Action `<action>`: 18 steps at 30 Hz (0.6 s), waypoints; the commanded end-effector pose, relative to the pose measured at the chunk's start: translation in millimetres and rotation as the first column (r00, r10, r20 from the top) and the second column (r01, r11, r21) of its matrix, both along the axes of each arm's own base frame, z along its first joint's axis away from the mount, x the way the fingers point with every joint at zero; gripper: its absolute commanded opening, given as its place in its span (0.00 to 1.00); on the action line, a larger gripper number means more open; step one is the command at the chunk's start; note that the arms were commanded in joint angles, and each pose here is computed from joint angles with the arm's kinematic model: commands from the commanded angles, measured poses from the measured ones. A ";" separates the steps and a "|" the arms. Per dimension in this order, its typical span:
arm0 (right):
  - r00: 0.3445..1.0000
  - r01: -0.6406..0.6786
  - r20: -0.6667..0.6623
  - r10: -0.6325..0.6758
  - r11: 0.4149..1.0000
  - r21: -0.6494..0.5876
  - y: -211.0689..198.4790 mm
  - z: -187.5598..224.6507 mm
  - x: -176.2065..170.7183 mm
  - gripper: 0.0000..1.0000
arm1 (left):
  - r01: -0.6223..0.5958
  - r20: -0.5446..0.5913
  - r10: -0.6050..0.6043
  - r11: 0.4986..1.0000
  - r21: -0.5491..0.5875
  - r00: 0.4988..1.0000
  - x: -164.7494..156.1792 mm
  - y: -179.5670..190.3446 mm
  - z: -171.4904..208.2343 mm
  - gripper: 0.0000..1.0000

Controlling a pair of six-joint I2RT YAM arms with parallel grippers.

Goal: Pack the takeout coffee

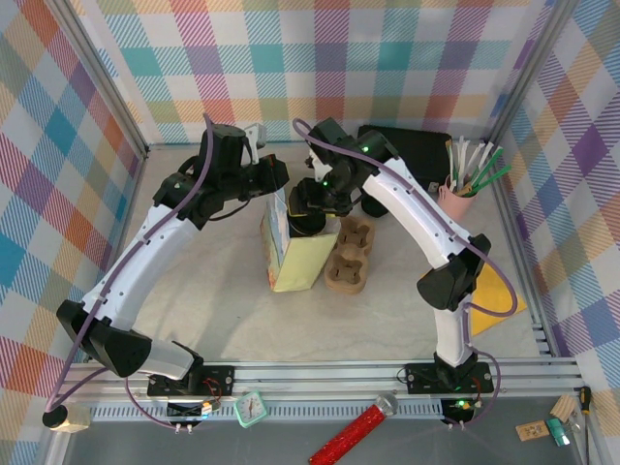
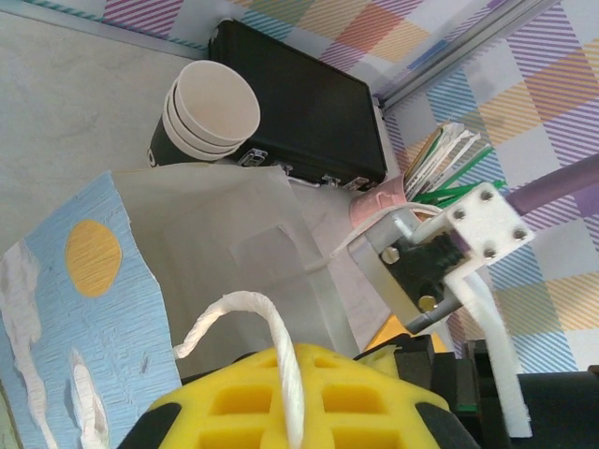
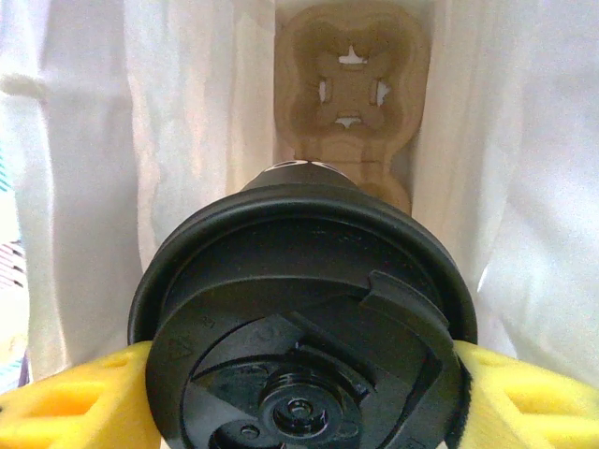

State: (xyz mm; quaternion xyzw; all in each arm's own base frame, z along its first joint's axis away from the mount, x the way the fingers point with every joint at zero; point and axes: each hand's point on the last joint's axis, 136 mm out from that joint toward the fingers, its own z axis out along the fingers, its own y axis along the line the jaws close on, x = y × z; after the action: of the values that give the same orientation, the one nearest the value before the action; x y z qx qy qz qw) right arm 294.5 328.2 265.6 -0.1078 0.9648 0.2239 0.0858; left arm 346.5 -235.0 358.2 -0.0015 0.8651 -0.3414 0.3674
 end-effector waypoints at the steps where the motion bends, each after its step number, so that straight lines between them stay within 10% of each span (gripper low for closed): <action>1: 0.999 0.008 -0.054 -0.011 0.999 -0.048 -0.2 -15.4 -7.0 0.66 | 0.036 0.044 -0.034 0.998 -0.042 0.998 -8.7 -5.7 15.7 0.00; 18: 0.997 0.026 -0.065 -0.033 0.994 -0.103 -1.4 -26.2 -10.0 0.66 | 0.060 0.045 -0.058 0.997 -0.038 0.997 -10.3 -8.3 12.4 0.00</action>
State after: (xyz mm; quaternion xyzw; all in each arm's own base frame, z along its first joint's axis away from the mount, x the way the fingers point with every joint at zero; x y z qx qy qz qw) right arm 289.8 330.4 247.8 -0.0994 0.9736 0.1941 0.0680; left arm 344.3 -238.6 359.6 0.0072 0.8607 -0.3526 0.3671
